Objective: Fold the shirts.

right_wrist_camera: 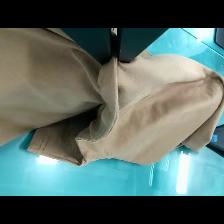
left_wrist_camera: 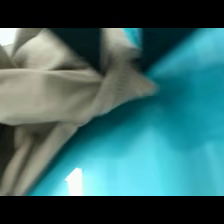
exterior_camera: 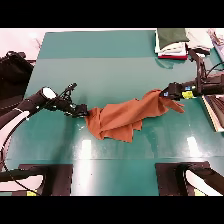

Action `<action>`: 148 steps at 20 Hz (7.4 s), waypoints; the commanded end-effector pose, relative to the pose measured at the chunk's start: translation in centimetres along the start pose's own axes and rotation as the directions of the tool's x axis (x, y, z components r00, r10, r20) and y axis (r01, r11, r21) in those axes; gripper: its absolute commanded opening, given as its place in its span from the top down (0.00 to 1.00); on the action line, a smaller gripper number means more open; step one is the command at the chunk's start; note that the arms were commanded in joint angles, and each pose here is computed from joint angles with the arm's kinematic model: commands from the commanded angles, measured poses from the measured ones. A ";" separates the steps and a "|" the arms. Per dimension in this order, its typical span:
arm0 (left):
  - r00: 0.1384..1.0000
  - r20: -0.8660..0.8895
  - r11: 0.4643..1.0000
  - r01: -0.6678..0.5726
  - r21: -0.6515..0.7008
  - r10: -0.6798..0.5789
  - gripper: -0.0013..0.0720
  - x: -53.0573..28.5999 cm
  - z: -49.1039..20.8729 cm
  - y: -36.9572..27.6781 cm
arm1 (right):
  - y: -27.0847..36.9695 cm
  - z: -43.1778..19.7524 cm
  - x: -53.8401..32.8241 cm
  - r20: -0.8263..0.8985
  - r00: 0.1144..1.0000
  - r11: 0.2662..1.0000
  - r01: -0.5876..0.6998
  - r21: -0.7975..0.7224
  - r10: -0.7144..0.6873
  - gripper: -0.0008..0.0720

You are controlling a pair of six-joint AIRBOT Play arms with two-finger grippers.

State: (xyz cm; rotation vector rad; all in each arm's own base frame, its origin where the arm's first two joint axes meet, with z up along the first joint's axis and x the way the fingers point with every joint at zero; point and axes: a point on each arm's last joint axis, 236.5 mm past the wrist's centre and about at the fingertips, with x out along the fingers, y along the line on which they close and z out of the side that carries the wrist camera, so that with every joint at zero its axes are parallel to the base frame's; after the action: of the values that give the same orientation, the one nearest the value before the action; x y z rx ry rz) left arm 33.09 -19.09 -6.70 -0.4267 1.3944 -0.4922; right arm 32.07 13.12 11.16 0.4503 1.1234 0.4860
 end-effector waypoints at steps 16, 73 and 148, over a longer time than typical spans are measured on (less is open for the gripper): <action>0.377 0.849 0.801 -0.333 0.497 -0.370 0.94 -49.4 -2.2 -25.6 | 13.6 5.5 -23.5 0.500 0.866 0.899 0.239 -0.368 -0.026 0.96; 0.939 0.325 0.987 -0.063 -0.150 0.109 0.23 -2.5 2.8 5.8 | -7.3 -1.7 2.3 -0.167 0.977 0.984 0.147 0.097 -0.129 0.43; 0.662 0.723 0.772 -0.349 0.532 -0.199 0.94 -44.0 -1.1 -22.3 | 3.6 9.5 -20.4 0.484 0.857 0.936 0.299 -0.183 -0.179 0.97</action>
State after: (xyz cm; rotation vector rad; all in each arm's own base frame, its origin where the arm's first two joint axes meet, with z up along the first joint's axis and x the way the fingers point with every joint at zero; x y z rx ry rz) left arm 28.80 -12.77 35.95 -0.0180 0.5028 -0.5934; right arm 37.58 3.78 24.91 0.2205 0.7491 0.3071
